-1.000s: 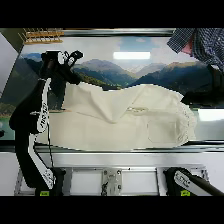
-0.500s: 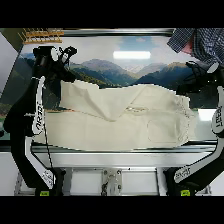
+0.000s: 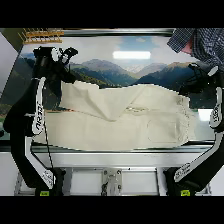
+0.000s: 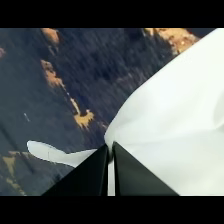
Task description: Fold the clothes and pants, and hang the long-sleeved shirts on hangers.
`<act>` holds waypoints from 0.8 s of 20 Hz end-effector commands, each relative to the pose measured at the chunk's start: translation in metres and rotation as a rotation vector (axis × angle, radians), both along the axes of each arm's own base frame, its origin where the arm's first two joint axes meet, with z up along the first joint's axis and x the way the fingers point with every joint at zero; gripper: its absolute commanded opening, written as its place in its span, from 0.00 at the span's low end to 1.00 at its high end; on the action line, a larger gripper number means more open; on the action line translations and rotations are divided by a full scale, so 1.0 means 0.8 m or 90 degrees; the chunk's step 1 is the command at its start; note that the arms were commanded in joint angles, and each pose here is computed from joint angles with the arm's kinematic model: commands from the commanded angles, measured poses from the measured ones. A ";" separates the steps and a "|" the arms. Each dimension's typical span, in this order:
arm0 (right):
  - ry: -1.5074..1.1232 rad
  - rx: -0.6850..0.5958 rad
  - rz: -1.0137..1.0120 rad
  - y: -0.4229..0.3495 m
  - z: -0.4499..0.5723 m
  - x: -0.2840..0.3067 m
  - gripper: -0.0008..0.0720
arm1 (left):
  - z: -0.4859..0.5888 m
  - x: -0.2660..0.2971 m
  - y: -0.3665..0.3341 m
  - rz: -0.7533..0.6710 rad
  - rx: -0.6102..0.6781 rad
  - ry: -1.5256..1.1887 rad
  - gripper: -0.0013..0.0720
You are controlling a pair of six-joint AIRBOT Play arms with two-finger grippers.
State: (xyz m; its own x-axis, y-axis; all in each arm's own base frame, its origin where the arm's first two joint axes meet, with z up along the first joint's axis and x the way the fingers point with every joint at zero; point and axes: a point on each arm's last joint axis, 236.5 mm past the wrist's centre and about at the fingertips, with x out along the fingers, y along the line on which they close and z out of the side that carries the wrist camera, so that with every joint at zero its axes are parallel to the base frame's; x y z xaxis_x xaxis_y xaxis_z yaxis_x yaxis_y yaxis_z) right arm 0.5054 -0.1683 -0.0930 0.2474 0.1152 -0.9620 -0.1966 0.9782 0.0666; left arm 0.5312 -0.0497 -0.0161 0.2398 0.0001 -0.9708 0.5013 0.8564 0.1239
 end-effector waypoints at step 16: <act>0.033 0.085 -0.009 0.031 -0.030 -0.006 0.41 | -0.012 -0.002 -0.013 -0.014 0.001 0.003 0.03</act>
State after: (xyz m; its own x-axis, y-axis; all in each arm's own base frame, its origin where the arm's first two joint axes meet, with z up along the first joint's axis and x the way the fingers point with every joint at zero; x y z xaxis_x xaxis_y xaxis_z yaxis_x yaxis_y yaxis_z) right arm 0.5117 -0.1512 -0.1148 0.2535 0.2142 -0.9433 -0.1650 0.9705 0.1760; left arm 0.5296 -0.0600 -0.0264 0.2354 -0.0035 -0.9719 0.5190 0.8459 0.1227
